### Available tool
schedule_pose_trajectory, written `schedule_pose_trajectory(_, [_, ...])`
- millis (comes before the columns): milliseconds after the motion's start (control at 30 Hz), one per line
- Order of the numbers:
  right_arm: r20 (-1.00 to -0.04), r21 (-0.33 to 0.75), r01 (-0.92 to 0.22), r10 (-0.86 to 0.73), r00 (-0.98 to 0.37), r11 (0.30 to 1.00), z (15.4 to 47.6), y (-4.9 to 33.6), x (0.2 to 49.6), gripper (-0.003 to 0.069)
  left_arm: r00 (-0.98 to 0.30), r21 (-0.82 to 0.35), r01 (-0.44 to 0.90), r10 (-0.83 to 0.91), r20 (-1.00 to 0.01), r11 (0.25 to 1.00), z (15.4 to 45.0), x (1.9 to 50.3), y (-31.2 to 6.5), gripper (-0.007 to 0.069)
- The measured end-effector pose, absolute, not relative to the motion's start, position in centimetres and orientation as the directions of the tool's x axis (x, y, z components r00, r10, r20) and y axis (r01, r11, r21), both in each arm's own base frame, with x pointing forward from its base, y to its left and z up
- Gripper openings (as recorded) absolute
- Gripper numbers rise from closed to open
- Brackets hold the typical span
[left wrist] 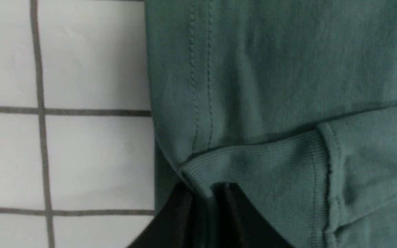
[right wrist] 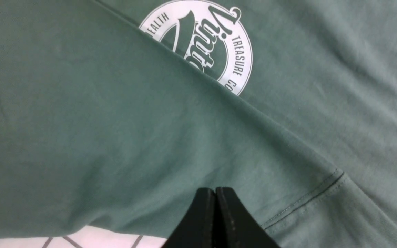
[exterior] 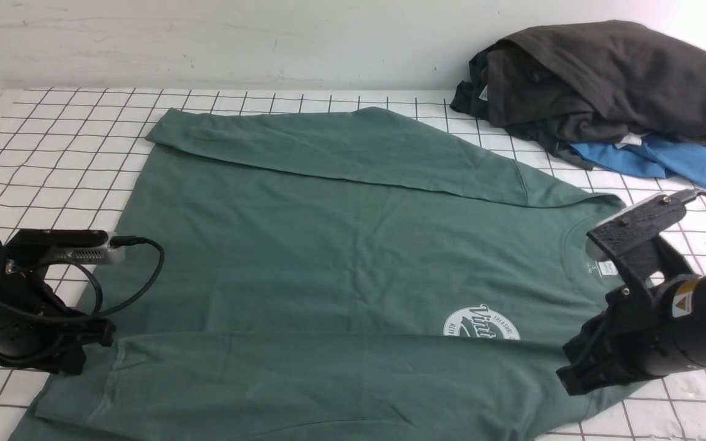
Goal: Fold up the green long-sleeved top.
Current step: Use the left arm to clamp the cuff closest to it
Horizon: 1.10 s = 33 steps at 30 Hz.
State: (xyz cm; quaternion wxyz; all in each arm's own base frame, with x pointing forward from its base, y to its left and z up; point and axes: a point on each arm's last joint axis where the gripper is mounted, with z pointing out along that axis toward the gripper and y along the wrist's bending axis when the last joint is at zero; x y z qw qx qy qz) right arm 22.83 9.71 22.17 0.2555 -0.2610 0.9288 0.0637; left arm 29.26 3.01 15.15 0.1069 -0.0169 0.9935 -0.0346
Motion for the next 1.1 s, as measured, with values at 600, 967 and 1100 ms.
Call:
schedule_pose_trajectory(600, [-0.509,-0.012,-0.516,-0.449,-0.735,0.857,22.2,9.7,22.8,-0.001,-0.988,-0.082,-0.006,-0.018,-0.155,0.997,17.6,30.2,3.0,0.0275])
schedule_pose_trajectory(967, [-0.512,-0.001,-0.507,-0.436,-0.74,0.862,22.2,9.8,22.8,-0.001,-0.989,-0.081,-0.012,-0.024,-0.149,0.997,16.3,30.7,3.1,0.0256])
schedule_pose_trajectory(1100, [-0.513,0.002,-0.506,-0.434,-0.741,0.862,22.2,9.8,22.8,-0.001,-0.992,-0.082,0.003,-0.008,-0.124,0.997,15.4,30.9,3.1,0.0113])
